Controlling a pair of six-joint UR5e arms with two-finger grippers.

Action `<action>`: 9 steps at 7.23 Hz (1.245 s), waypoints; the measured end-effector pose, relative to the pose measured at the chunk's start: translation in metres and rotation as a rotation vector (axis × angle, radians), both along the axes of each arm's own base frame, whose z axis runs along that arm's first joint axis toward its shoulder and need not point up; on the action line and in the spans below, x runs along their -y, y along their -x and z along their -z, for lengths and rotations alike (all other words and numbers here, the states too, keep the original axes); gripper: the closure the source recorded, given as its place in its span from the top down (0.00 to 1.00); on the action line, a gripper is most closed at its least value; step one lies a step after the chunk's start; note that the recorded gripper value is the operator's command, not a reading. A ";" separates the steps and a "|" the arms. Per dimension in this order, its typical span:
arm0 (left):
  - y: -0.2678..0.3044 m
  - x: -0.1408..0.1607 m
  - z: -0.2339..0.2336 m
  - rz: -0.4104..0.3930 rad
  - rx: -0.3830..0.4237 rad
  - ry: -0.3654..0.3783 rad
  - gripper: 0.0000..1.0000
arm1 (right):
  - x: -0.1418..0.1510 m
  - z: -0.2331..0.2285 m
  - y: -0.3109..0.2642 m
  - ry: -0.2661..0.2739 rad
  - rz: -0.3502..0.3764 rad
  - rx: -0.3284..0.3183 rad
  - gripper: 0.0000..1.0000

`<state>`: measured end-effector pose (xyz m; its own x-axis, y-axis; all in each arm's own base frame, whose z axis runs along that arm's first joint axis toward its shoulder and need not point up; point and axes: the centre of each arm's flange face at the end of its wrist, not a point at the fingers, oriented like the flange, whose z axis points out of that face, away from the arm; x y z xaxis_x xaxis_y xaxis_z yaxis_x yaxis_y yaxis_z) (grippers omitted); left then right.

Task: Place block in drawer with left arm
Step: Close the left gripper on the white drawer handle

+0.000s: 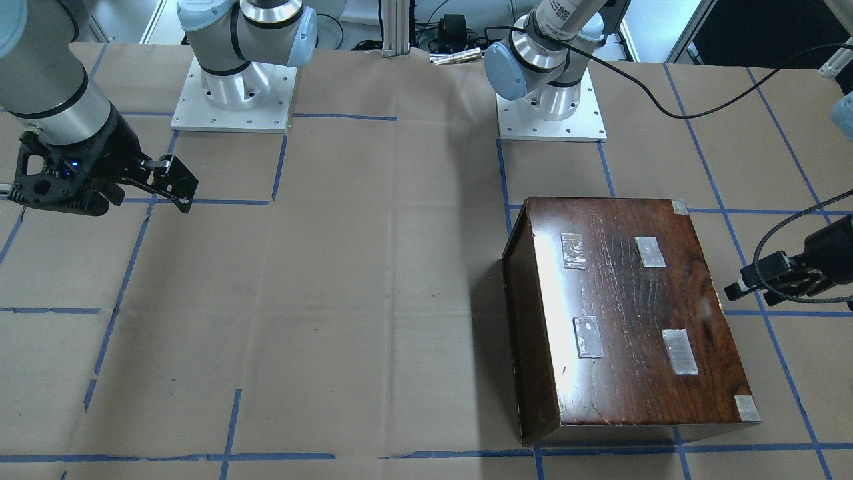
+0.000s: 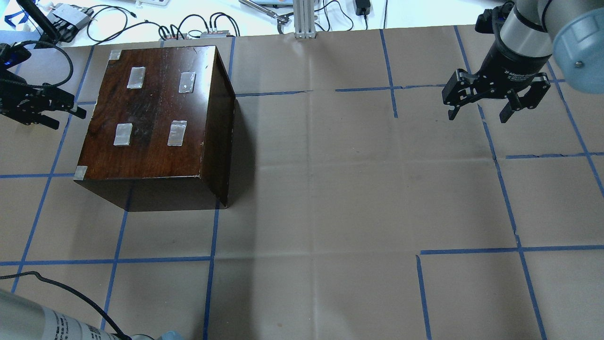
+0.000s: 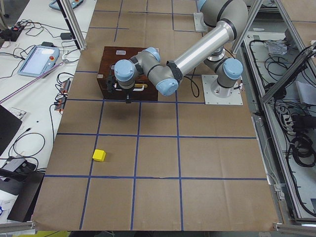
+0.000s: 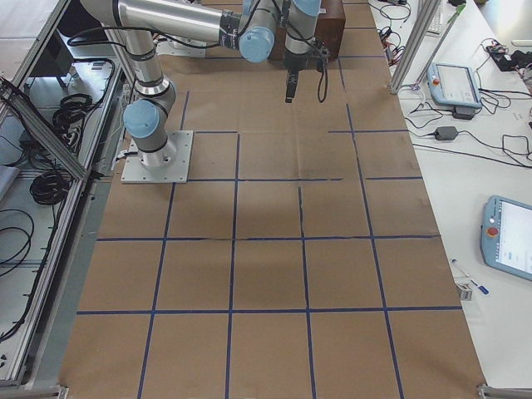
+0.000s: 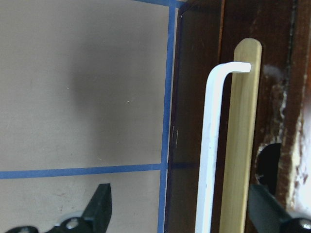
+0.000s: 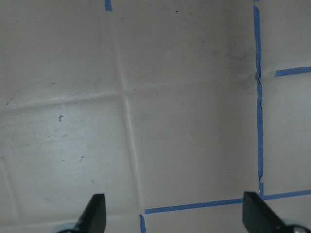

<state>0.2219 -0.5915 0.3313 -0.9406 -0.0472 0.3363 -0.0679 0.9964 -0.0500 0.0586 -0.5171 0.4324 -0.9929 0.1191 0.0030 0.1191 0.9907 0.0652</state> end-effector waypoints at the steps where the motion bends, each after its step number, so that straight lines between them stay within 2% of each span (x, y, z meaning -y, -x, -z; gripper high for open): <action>1: 0.000 0.002 0.006 0.006 -0.004 -0.004 0.99 | 0.000 0.000 0.000 0.000 0.000 0.000 1.00; 4: 0.009 0.013 0.021 0.038 -0.009 -0.010 0.99 | 0.000 0.000 0.000 0.000 0.000 0.000 1.00; 9: 0.006 0.024 0.038 0.044 -0.013 -0.016 0.99 | 0.000 0.000 0.000 0.000 0.000 0.000 1.00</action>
